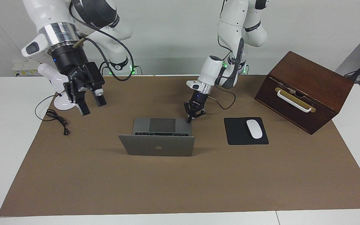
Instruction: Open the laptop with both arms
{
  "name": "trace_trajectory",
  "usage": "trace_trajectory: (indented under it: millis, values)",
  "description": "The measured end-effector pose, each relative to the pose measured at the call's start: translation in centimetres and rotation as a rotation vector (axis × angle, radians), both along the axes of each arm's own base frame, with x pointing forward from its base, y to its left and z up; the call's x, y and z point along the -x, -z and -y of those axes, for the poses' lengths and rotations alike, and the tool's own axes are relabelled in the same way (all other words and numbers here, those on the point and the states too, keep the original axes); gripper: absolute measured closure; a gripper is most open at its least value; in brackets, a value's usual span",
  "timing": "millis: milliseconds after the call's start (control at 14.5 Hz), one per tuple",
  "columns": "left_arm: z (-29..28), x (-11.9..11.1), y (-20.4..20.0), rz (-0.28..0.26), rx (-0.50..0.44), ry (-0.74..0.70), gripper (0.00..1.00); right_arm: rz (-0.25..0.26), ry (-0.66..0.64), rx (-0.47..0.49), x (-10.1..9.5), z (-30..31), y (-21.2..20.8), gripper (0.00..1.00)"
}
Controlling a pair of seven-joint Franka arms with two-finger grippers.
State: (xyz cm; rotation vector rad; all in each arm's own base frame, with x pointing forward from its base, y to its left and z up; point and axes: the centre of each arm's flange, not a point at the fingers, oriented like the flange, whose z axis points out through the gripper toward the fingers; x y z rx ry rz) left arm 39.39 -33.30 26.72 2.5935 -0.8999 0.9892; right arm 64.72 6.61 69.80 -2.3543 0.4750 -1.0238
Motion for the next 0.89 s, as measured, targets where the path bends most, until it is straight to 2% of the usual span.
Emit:
trace_trajectory:
  millis: [69, 206, 344, 688, 895]
  values:
    - [-0.3, -0.3, 0.0, 0.001, 0.0, -0.009, 0.99, 0.024, -0.023, 0.08, -0.2, 1.3, -0.6, 0.0]
    - [-1.0, -1.0, -0.1, 0.003, 0.001, -0.028, 0.99, 0.021, -0.073, 0.257, -0.1, 3.6, -2.2, 0.0]
    - [-1.5, -1.6, -0.3, 0.006, 0.003, -0.041, 0.99, -0.049, -0.139, 0.374, 0.7, 4.8, -3.4, 0.0]
    - [-1.8, -2.8, -2.7, -0.039, -0.012, -0.059, 0.99, -0.397, -0.27, 0.561, 3.6, 5.0, -1.3, 0.0]
    - [-2.2, -3.0, -4.7, -0.063, -0.017, -0.065, 0.99, -0.609, -0.324, 0.576, 6.8, 5.3, -0.6, 0.0]
